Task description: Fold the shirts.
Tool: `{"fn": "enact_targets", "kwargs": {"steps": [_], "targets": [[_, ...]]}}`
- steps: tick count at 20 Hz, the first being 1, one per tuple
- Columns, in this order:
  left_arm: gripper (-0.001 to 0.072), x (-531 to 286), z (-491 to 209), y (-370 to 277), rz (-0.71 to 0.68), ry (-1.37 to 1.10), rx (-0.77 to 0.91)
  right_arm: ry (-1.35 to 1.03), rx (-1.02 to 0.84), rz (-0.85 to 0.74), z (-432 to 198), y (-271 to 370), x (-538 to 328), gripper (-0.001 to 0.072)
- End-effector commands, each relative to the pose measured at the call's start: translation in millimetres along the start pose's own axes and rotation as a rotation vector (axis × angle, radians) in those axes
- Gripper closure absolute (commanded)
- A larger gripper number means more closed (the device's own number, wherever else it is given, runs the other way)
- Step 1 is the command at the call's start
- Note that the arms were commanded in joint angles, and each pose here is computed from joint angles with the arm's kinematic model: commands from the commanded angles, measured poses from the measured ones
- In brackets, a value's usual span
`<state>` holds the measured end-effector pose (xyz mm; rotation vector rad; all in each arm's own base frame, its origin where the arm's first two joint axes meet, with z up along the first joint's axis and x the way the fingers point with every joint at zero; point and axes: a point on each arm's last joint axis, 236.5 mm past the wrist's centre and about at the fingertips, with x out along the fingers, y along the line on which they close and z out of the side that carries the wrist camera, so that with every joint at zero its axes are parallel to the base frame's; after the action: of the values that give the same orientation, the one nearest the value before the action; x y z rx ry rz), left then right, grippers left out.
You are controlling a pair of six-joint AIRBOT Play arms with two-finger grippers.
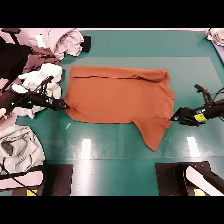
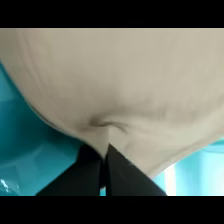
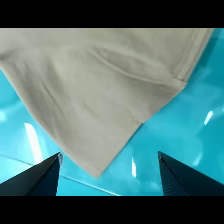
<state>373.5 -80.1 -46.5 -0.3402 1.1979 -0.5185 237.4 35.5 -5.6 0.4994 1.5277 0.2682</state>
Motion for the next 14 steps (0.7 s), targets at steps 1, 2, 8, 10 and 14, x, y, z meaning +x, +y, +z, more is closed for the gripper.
{"fn": "enact_targets", "kwargs": {"steps": [1,2,8,10,14], "targets": [[0.0682,-2.8,8.9,-3.1,-0.005,-0.023,-0.013,0.098,-0.067,-0.069,-10.2,-2.3,18.6,0.0036],[0.0683,-2.8,9.3,-3.7,-0.007,-0.025,-0.015,0.115,-0.071,-0.093,-11.6,-7.8,21.2,0.0036],[0.0682,-2.8,8.4,-5.4,-0.015,-0.021,-0.017,-0.002,0.075,-0.004,-17.2,-26.2,38.6,0.0037],[0.0683,-2.9,8.7,-5.3,-0.014,-0.022,-0.016,-0.067,0.122,-0.006,-18.4,-37.2,42.4,0.0037],[0.0683,-2.9,9.3,-6.4,-0.019,-0.024,-0.02,-0.089,0.147,0.116,-23.2,-17.2,65.7,0.0047]]}}
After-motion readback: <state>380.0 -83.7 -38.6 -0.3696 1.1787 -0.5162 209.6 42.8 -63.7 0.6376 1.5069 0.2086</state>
